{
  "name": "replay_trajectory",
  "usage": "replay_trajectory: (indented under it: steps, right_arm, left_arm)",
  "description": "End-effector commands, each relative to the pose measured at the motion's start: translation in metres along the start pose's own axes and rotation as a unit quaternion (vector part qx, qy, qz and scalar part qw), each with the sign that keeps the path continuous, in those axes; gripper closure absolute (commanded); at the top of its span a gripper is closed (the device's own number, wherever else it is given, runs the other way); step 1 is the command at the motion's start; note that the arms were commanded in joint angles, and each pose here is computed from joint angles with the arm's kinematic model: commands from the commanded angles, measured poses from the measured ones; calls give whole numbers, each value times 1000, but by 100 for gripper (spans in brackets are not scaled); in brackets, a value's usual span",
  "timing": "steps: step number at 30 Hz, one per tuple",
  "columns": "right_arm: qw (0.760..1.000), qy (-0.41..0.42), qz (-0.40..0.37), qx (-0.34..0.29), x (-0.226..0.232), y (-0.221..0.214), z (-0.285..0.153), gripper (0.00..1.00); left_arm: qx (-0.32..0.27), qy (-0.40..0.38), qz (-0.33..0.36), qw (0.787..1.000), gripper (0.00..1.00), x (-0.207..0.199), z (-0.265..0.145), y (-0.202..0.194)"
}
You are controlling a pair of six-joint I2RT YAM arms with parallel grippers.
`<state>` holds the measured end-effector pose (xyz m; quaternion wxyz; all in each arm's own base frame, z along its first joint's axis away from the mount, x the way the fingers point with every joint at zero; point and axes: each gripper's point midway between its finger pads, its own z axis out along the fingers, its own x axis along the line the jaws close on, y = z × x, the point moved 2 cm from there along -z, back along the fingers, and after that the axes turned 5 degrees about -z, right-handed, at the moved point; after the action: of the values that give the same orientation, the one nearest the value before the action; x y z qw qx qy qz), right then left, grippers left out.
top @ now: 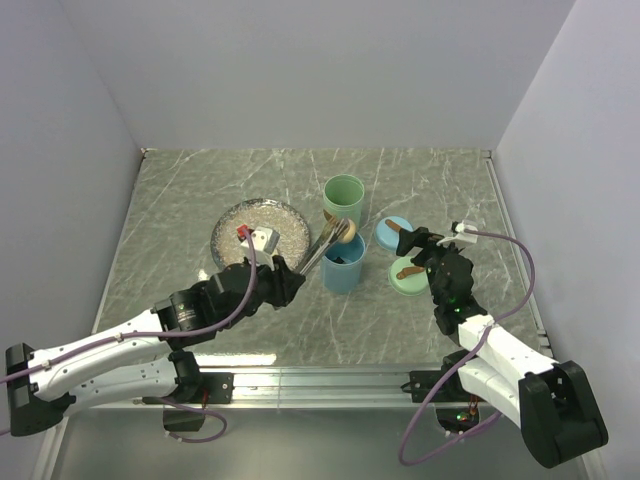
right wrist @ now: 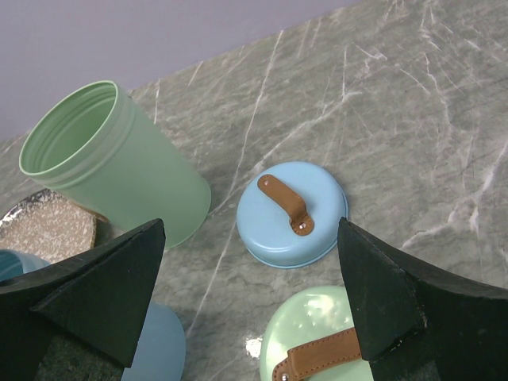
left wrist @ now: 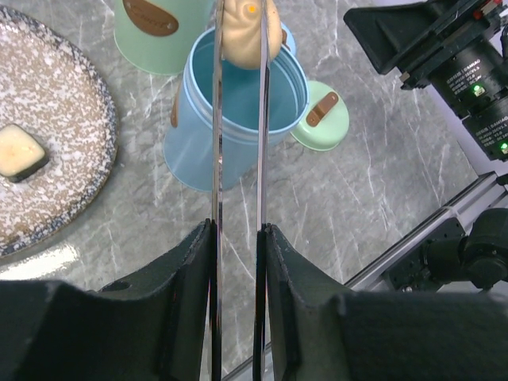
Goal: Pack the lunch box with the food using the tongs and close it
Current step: Place the food into the lunch box
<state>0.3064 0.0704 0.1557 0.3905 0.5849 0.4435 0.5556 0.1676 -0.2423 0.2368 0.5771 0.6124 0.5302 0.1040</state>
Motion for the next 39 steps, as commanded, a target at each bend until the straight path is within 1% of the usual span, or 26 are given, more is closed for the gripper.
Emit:
replay_trajectory:
  steps: [1, 4, 6, 10, 11, 16, 28, 33, 36, 39]
  right_arm:
    - [999, 10, 12, -31, 9, 20, 3, 4]
    - [999, 12, 12, -31, 10, 20, 3, 5]
    - [999, 12, 12, -31, 10, 20, 3, 5]
    - [999, 11, 12, -32, 9, 20, 3, 5]
    - [999, 11, 12, -30, 9, 19, 3, 4]
    - [999, 12, 12, -31, 10, 20, 3, 5]
    - [999, 12, 12, -30, 10, 20, 3, 5]
    - [999, 13, 11, -29, 10, 19, 3, 5]
    - [999, 11, 12, -28, 9, 19, 3, 4]
    - [999, 12, 12, -30, 10, 20, 3, 5]
  left_arm:
    - [-5, -13, -12, 1000, 83, -9, -2, 4]
    - [-3, -6, -13, 1000, 80, -7, -2, 3]
    - [1, -6, -13, 1000, 74, -7, -3, 1]
    - [-2, -8, -13, 1000, 67, -9, -4, 2]
    - [-1, -9, -12, 1000, 64, -10, -4, 1]
    - [0, -9, -12, 1000, 57, -10, -5, 1]
    - [-3, -14, -14, 1000, 52, -12, -8, 3]
    - [-4, -14, -12, 1000, 52, -13, -9, 3]
    - [-11, -13, -14, 1000, 52, -13, -10, 6]
    - [-33, -11, -23, 999, 52, -12, -15, 16]
